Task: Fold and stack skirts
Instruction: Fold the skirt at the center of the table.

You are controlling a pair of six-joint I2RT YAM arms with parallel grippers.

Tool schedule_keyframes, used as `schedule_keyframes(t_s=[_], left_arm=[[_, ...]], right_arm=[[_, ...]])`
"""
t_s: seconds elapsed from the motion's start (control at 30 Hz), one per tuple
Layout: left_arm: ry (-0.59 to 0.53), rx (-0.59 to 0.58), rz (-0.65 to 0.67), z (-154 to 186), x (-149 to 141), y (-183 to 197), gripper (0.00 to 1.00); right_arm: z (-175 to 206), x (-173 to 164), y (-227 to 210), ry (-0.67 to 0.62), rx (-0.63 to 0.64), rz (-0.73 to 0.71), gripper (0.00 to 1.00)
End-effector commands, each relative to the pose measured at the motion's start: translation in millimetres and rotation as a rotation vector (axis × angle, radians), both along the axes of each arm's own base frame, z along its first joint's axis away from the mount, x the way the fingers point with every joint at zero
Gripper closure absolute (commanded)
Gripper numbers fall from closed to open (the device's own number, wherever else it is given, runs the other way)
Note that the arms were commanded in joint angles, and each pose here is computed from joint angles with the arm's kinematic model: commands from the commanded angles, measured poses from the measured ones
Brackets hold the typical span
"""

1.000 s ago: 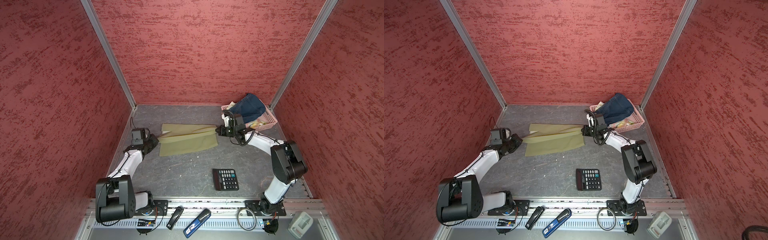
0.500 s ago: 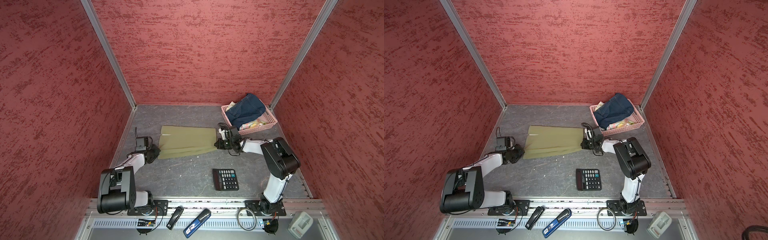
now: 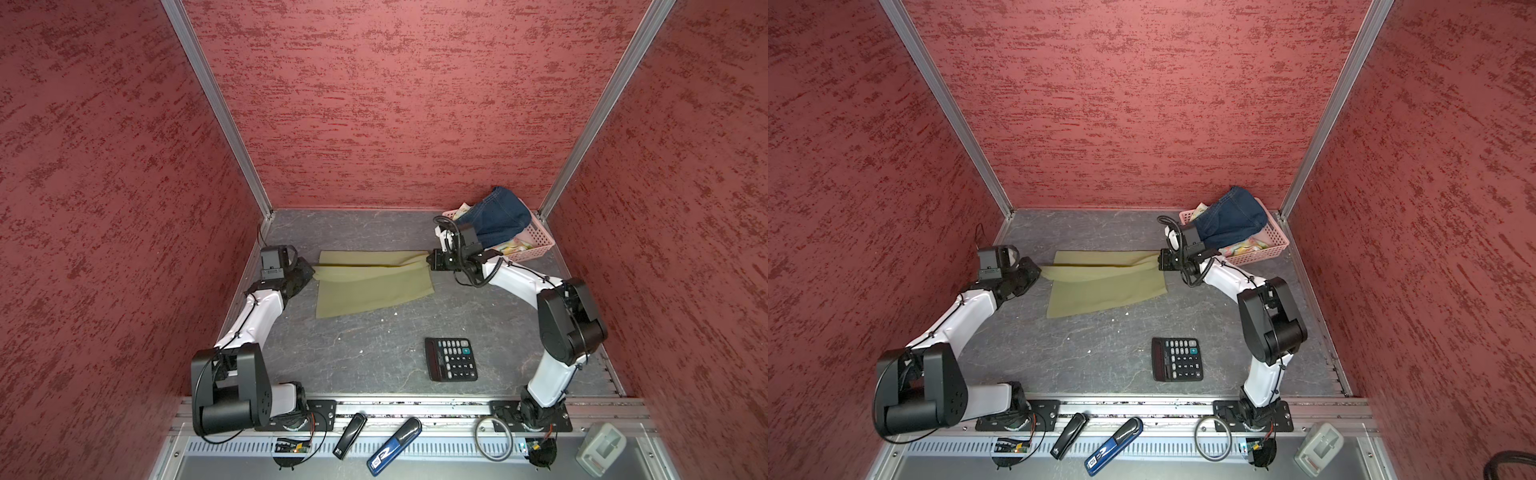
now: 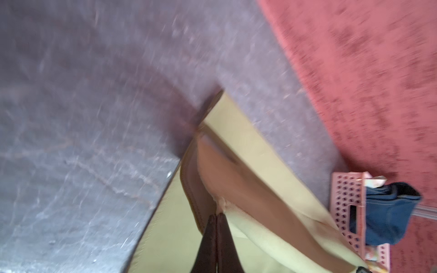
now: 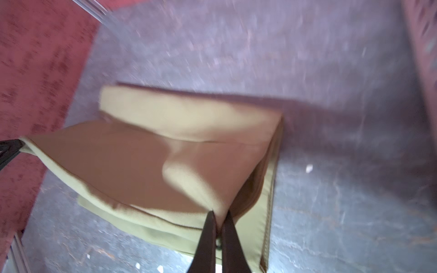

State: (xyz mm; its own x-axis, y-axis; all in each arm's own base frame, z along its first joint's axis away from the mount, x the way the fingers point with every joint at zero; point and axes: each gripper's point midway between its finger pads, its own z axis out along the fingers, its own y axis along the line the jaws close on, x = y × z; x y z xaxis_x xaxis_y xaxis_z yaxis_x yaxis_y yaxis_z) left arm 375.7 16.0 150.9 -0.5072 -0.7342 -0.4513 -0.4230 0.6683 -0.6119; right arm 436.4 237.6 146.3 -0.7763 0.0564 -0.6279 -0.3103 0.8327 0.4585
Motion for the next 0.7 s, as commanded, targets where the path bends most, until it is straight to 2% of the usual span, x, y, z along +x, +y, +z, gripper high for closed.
schedule_keyframes(t_s=[0.0, 0.17, 0.33, 0.53, 0.67], left_arm=[[-0.026, 0.040, 0.010, 22, -9, 7, 1.00], [-0.013, 0.040, 0.022, 15, -35, 5, 1.00], [0.092, 0.023, 0.052, -37, -61, 6, 1.00], [0.190, 0.010, 0.098, -87, -64, 13, 1.00], [0.221, 0.006, 0.105, -101, -64, 13, 1.00]], right_arm=[[32, -3, -9, -0.050, -0.035, -0.010, 1.00], [30, -25, -14, -0.037, -0.028, -0.014, 1.00], [-16, -49, -20, 0.051, -0.032, -0.023, 1.00], [-73, -68, -22, 0.161, -0.038, -0.024, 1.00], [-96, -80, -21, 0.211, -0.042, -0.014, 1.00]])
